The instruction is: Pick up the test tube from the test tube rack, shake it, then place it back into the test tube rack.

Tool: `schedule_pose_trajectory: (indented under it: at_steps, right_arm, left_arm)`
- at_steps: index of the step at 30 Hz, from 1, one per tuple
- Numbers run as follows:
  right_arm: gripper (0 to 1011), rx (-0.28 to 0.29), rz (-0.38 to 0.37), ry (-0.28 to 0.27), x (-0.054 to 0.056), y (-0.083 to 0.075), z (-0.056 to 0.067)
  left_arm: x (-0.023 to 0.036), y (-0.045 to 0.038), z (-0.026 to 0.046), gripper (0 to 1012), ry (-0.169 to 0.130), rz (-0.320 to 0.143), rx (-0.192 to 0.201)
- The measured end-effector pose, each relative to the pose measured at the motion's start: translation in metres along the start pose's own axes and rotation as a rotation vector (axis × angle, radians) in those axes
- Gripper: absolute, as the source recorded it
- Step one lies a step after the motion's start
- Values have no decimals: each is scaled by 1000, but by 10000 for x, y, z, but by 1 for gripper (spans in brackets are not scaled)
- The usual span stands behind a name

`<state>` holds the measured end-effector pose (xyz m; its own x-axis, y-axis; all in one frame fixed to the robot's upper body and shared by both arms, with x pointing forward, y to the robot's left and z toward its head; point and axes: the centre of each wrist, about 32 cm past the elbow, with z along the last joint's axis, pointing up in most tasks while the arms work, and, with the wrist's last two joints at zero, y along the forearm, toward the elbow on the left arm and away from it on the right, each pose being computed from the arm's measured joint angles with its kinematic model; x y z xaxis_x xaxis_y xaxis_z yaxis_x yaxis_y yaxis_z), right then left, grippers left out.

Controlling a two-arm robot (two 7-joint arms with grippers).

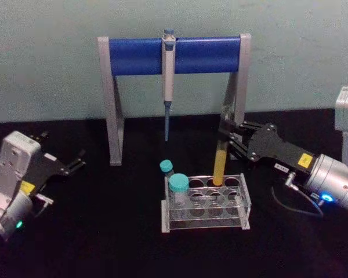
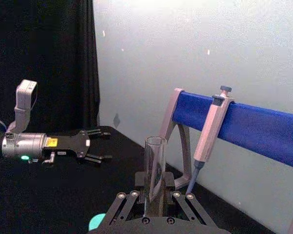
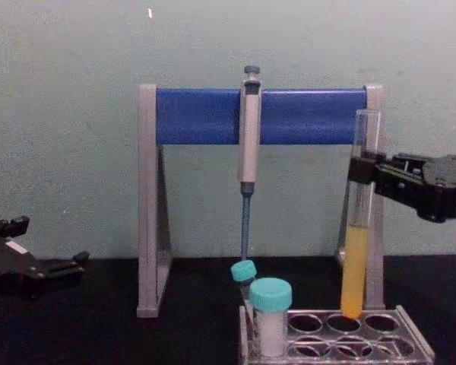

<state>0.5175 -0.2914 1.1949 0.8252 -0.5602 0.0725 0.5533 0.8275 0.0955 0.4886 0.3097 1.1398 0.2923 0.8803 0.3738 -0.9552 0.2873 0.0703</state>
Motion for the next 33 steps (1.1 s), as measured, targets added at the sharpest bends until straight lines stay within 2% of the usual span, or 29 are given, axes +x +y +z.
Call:
schedule_pose_trajectory:
  at_steps: [33]
  right_arm:
    - [229,-44,-3,12,41,86,-131]
  left_arm:
    - [0,0,0,1001,0,0,0]
